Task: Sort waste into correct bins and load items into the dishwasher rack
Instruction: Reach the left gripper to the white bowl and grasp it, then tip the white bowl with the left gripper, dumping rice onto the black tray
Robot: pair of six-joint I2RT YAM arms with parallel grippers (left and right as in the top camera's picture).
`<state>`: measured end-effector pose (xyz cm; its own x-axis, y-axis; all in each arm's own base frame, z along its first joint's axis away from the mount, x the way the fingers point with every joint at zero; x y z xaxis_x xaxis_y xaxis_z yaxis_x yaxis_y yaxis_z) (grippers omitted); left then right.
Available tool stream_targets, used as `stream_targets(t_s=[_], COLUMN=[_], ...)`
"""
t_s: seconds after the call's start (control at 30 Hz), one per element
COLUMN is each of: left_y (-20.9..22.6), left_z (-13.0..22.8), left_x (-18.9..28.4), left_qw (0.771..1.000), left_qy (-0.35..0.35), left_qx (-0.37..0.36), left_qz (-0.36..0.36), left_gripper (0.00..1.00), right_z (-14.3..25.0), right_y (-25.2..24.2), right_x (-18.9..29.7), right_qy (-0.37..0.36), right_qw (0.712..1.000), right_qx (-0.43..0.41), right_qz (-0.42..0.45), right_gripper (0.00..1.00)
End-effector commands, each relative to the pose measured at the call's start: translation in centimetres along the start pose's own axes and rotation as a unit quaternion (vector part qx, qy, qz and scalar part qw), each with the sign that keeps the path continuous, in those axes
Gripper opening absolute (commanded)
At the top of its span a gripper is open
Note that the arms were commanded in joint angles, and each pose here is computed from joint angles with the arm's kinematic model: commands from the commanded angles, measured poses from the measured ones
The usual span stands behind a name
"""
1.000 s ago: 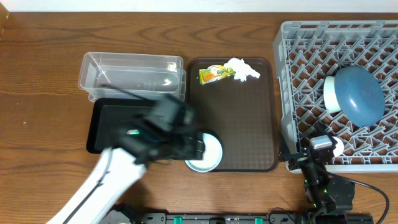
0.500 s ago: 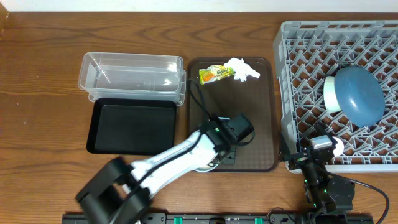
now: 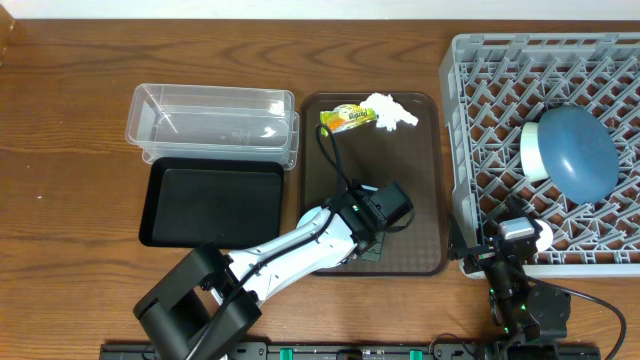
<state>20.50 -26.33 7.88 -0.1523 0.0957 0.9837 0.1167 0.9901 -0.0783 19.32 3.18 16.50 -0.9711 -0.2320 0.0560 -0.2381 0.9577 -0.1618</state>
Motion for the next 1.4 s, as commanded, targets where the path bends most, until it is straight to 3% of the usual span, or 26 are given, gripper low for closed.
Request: stream_targets(t_s=[0.0, 0.2, 0.3, 0.5, 0.83, 1.07, 1.2, 1.37], left_y=[0.5, 0.7, 0.7, 0.5, 0.3, 5.7, 9.1, 12.6], left_z=[-0.4, -0.2, 0.2, 0.2, -1.9, -3.6, -4.9, -6.2], left_x=[-0.1, -0.9, -1.7, -1.4, 7.4, 12.6, 13.0, 12.1], left_qw=[0.998, 0.997, 0.997, 0.997, 0.997, 0.995, 0.989, 0.959], left_qy=[-0.016, -0.009, 0.001, 0.002, -0.056, -0.088, -0.048, 0.003], left_qx=[-0.051, -0.064, -0.068, -0.070, -0.051, 0.037, 0.088, 0.117], left_qz=[-0.021, -0.031, -0.040, -0.038, 0.014, 0.040, 0.106, 0.259], left_gripper=[0.06, 0.06, 0.15, 0.06, 0.06, 0.06, 0.06, 0.06], right_z=[0.1, 0.1, 0.1, 0.1, 0.1, 0.1, 0.1, 0.1], right_y=[-0.2, -0.2, -0.2, -0.2, -0.2, -0.2, -0.2, -0.2], right_x=[0.0, 0.0, 0.0, 0.0, 0.0, 0.0, 0.0, 0.0], right_qy=[0.000, 0.000, 0.000, 0.001, 0.001, 0.001, 0.001, 0.001], right_qw=[1.000, 1.000, 1.000, 1.000, 1.000, 1.000, 1.000, 1.000], right_qx=[-0.006, -0.006, -0.006, -0.006, -0.006, -0.006, -0.006, -0.006], right_qz=[0.005, 0.005, 0.005, 0.005, 0.005, 0.005, 0.005, 0.005], right_gripper=[0.99, 0.99, 0.99, 0.99, 0.99, 0.99, 0.99, 0.99])
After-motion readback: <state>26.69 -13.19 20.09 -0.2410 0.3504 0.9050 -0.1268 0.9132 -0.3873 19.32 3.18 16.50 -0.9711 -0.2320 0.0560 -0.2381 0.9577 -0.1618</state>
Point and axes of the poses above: each gripper's point midway between its finger pads, its own x axis back along the fingers, its own y axis along the line the jaws close on, z = x × y, the point moved 5 cm from there along x, back along the fingers, and after that the axes turned 8 degrees about x, right-handed, at the moved point
